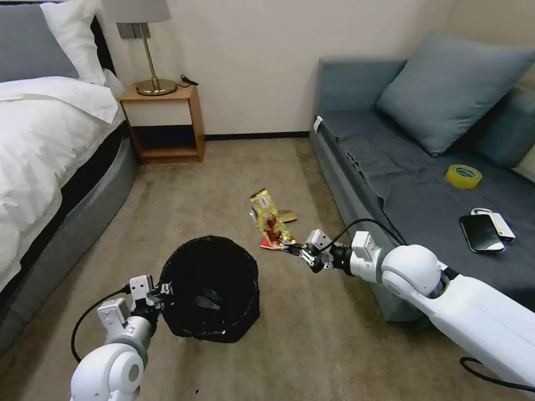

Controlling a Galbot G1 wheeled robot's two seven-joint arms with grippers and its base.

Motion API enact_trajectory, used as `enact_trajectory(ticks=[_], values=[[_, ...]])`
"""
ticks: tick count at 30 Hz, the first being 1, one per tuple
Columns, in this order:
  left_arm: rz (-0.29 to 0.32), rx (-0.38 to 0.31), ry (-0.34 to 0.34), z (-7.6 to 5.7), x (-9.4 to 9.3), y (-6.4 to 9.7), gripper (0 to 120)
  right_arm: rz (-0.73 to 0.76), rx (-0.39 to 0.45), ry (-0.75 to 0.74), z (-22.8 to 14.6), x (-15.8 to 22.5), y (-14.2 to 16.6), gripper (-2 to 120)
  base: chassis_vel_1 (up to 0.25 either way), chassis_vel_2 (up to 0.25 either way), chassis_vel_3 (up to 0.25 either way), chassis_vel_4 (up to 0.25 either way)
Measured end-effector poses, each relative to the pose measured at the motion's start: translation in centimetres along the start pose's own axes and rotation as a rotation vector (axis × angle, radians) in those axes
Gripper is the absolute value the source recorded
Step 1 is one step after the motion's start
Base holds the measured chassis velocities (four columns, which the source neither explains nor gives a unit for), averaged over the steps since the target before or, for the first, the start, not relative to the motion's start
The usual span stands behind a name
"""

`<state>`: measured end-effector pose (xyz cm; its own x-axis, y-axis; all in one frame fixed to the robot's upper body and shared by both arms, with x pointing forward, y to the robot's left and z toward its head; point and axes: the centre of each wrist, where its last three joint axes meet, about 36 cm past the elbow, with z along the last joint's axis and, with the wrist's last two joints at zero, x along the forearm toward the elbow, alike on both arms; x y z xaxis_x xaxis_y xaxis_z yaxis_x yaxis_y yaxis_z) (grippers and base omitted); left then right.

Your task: Pick up the trash bin, then pick up the garbage on the floor and place it into the trash bin.

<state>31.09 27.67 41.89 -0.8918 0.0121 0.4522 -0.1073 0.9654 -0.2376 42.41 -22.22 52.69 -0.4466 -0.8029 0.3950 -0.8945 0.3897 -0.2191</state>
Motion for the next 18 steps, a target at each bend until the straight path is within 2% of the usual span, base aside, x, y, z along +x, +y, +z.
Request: enact_trajectory(ticks=[3, 8, 18], values=[[0.011, 0.007, 0.007, 0.2, -0.1, -0.3, 4, -0.059, 0.019, -0.023, -1.6, 0.0, 2.6, 0, 0.0, 0.0, 0.0, 0.0], [0.042, 0.015, 0.016, 0.6, -0.2, -1.0, 4, -0.126, 0.029, -0.029, -2.4, -1.0, 4.8, 0, 0.0, 0.0, 0.0, 0.0], [0.073, 0.018, 0.021, 0.7, 0.2, -1.5, 4, -0.196, 0.019, -0.002, -1.8, -4.6, 6.3, 0, 0.0, 0.0, 0.0, 0.0]])
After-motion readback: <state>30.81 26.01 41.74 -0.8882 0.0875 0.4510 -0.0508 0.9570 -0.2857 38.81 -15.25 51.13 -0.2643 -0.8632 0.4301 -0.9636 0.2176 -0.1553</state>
